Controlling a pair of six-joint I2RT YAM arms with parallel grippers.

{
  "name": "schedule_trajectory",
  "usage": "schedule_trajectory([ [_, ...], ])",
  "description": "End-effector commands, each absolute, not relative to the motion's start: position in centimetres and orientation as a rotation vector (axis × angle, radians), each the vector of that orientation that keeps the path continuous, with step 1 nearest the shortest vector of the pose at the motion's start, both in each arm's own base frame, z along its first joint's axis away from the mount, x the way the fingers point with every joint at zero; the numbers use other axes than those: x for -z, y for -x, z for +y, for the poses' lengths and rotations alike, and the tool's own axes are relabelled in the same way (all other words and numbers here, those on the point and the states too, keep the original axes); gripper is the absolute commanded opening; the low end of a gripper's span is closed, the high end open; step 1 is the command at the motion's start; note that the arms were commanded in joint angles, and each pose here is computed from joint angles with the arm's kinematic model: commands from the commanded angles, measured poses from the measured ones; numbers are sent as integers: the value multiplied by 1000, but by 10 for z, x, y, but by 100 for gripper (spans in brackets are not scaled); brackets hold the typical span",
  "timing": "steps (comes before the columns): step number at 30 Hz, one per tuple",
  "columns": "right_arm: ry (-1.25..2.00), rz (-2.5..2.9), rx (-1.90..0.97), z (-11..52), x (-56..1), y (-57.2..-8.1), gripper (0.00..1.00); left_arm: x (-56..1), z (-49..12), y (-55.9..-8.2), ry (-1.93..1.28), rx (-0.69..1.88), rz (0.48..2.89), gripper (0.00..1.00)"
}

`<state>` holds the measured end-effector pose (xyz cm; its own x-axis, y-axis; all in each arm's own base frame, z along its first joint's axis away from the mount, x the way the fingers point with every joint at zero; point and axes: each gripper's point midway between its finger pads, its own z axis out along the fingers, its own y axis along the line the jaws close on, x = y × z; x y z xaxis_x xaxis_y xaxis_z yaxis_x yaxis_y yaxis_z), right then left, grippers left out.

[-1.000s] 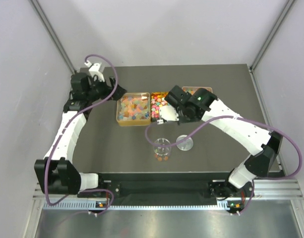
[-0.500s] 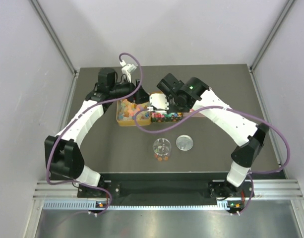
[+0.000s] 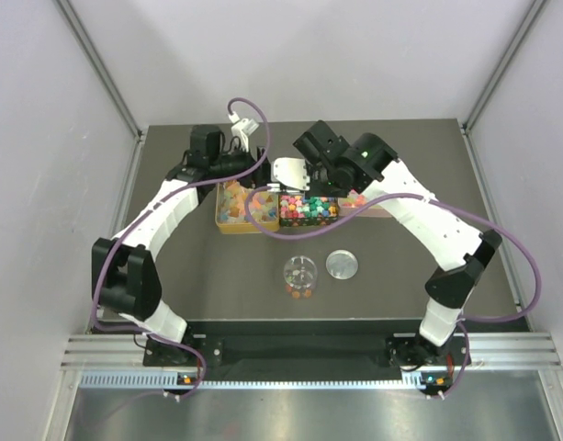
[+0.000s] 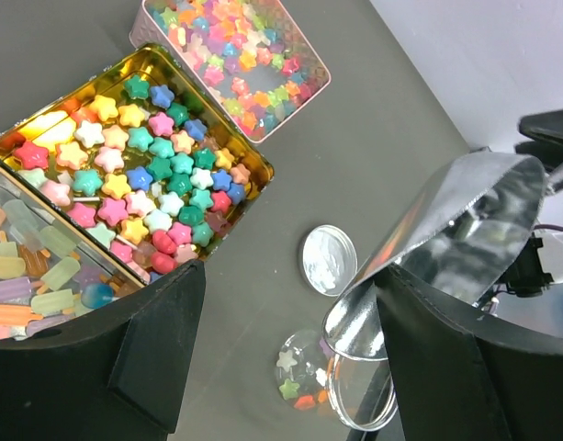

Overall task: Pack the candies
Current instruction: Scoop the fake candies from the storage box.

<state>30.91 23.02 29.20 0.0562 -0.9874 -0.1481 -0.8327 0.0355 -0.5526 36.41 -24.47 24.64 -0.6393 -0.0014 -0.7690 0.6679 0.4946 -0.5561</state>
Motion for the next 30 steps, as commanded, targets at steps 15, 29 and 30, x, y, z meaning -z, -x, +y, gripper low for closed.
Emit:
schedule_trajectory([
  [15, 1717, 1610, -24, 275, -362, -277, 0, -244, -254, -397, -578, 1082, 1997, 78],
  [29, 1658, 1805, 41, 259, -321, -313, 0, -252, -207, -441, -451, 719, 2028, 82],
  [30, 1653, 1845, 55, 253, -312, -318, 0, -262, -192, -449, -400, 637, 2022, 82],
])
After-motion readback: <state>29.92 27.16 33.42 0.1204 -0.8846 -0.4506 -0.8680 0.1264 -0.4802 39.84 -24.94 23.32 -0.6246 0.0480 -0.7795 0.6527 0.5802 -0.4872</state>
